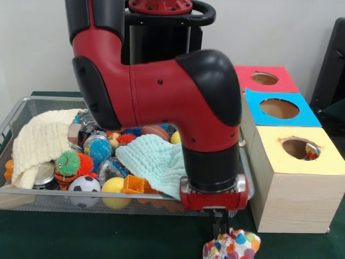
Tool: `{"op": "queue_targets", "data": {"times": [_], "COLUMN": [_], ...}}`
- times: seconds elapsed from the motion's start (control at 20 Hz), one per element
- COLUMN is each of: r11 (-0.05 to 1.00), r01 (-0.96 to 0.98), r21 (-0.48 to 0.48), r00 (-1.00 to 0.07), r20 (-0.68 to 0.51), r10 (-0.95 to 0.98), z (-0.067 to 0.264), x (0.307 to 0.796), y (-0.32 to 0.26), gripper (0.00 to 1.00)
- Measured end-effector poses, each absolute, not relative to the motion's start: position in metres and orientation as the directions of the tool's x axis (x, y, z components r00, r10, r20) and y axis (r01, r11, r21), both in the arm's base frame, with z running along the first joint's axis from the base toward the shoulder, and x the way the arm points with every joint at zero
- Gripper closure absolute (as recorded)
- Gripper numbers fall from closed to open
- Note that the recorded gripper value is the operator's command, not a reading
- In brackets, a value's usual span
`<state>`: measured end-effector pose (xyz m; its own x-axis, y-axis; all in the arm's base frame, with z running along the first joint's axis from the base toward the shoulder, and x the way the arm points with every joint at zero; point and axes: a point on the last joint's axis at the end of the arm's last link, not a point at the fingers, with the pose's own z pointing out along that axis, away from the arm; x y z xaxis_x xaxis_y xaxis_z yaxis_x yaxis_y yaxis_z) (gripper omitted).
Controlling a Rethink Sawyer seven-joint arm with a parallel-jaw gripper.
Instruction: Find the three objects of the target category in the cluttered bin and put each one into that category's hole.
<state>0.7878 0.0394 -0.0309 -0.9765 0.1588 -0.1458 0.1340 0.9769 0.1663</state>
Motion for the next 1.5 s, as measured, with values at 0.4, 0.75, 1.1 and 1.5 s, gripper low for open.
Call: {"op": "queue_targets", "data": {"times": [0.4,0.75,1.1,1.5], "r11": [0.98,0.975,0.974,0.981], "r01": [0.109,0.126,0.133,0.111], "r21": [0.167,0.184,0.183,0.161], "r00": [-0.973,-0.959,-0.967,-0.993], "r20": [-0.181,-0.23,-0.189,-0.017], "r10": [0.139,0.167,0.168,0.115], "z": [0.059,0.132,0.205,0.264], "x": [0.801,0.821,0.816,0.756], "y": [0.053,0.051,0.053,0.078], "gripper": [1.0,1.0,1.0,1.0]}}
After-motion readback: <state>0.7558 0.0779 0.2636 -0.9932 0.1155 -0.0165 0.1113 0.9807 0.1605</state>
